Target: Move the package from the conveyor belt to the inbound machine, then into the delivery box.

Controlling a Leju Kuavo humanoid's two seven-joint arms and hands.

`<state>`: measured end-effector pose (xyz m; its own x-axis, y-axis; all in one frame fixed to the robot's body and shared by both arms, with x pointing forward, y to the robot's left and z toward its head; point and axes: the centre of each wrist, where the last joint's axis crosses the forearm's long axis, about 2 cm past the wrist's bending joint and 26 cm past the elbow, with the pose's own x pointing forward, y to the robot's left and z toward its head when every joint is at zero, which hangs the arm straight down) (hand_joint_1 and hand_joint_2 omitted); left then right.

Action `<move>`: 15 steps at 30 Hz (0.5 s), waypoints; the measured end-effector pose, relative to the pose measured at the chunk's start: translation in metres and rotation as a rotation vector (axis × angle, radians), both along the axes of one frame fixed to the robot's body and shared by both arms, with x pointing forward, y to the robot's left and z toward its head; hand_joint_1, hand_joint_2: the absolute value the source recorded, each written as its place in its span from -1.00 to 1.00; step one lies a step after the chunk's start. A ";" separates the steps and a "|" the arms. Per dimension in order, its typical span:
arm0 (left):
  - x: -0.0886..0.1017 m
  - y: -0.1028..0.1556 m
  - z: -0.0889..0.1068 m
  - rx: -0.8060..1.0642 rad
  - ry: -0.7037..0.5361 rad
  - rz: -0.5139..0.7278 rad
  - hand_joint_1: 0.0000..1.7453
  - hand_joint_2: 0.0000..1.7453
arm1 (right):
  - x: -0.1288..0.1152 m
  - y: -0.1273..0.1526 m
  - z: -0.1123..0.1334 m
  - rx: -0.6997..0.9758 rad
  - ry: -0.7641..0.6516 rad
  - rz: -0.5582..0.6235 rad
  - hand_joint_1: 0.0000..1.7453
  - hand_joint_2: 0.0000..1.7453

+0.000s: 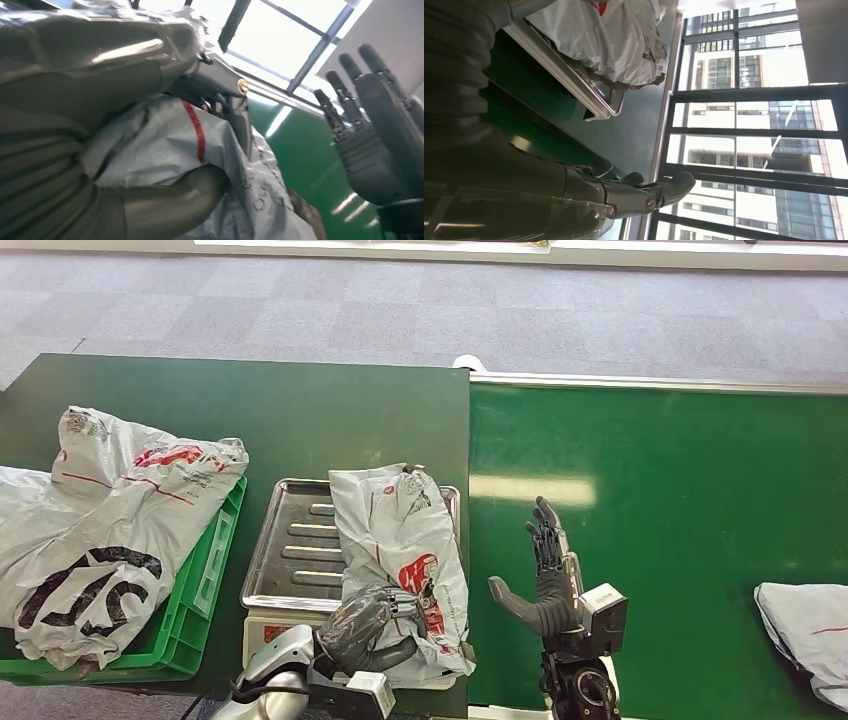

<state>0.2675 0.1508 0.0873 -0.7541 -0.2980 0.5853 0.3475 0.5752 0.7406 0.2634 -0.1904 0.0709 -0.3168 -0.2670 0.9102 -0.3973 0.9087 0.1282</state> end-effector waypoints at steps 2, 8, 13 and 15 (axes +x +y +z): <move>-0.001 0.001 0.000 -0.029 -0.031 0.039 0.02 1.00 | 0.000 0.000 0.000 0.002 0.002 -0.001 -1.00 1.00; -0.001 0.004 -0.001 -0.052 -0.049 0.079 0.34 1.00 | 0.001 0.001 0.001 0.005 0.001 -0.002 -1.00 1.00; -0.002 0.005 -0.001 -0.080 -0.064 0.106 1.00 1.00 | 0.002 0.001 0.002 0.007 -0.001 -0.003 -1.00 1.00; -0.002 0.007 0.000 -0.124 -0.081 0.135 1.00 1.00 | 0.003 0.001 0.003 0.008 -0.003 -0.003 -1.00 1.00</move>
<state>0.2651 0.1574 0.0874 -0.7583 -0.3297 0.5624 0.2026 0.7008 0.6840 0.2667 -0.1895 0.0737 -0.3199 -0.2733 0.9071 -0.3947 0.9089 0.1347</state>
